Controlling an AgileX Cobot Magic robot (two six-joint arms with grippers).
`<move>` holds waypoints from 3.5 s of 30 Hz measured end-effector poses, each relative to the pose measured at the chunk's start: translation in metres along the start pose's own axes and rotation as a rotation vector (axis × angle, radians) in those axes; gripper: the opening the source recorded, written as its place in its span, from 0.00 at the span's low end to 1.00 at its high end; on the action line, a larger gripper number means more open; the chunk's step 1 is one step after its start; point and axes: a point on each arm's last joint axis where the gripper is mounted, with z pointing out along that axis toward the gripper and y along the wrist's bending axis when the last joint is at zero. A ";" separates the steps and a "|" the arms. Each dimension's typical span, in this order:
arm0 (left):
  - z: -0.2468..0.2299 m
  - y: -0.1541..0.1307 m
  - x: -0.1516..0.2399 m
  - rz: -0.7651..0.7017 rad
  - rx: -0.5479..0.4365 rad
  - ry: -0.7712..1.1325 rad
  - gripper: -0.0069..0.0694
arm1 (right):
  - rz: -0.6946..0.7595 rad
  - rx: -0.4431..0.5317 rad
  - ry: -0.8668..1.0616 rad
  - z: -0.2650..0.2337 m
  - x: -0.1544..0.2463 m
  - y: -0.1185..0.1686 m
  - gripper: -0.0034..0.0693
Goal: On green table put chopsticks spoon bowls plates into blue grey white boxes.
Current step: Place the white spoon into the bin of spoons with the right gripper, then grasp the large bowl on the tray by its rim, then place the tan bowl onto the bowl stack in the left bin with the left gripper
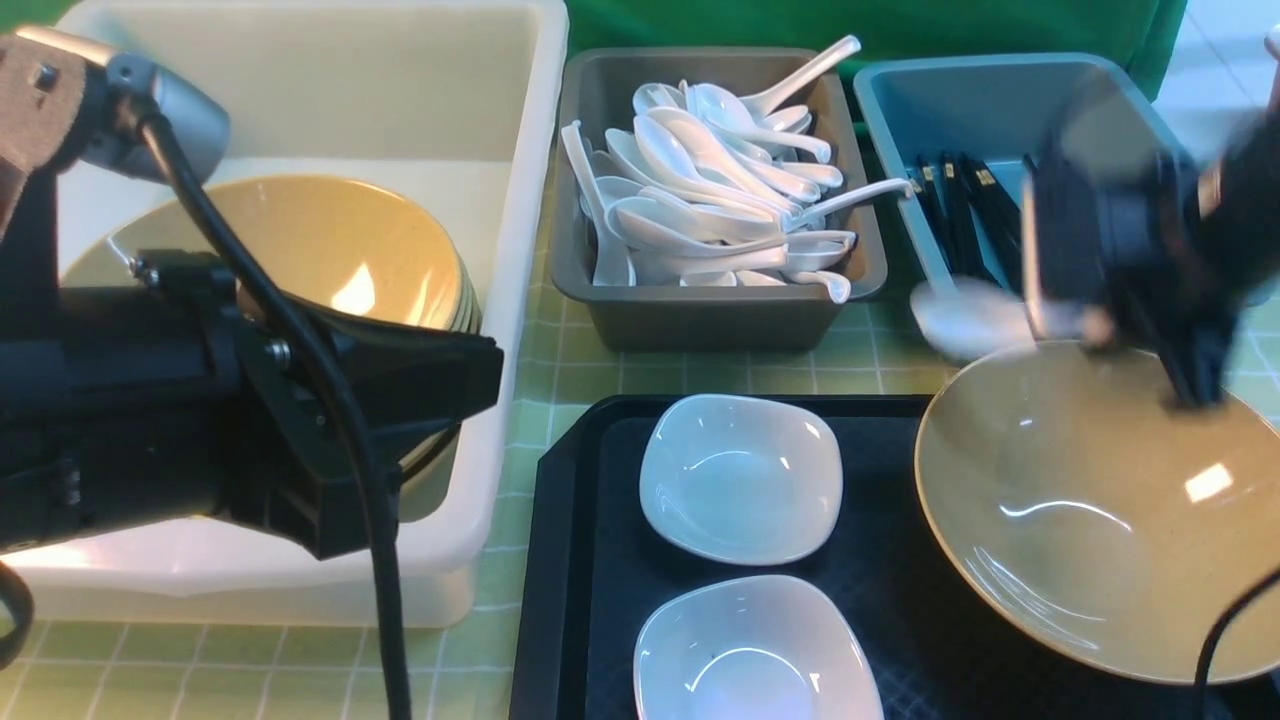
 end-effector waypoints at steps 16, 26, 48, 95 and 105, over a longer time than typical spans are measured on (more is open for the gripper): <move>-0.001 0.005 -0.009 0.022 -0.059 -0.103 0.09 | 0.475 0.016 -0.525 0.113 -0.133 -0.090 0.21; 0.000 0.003 -0.004 0.015 -0.028 -0.049 0.09 | 0.513 0.031 -0.517 0.123 -0.125 -0.098 0.51; 0.083 -0.002 -0.006 -0.122 0.221 0.277 0.09 | 0.505 -0.023 -0.472 -0.192 0.006 0.112 0.09; 0.165 0.068 -0.129 -0.141 0.189 0.418 0.11 | 0.343 -0.054 -0.716 -0.205 0.016 0.170 0.08; -0.020 0.164 -0.103 -0.466 -0.310 0.190 0.11 | 0.140 -0.340 -0.838 -0.161 -0.055 0.147 0.09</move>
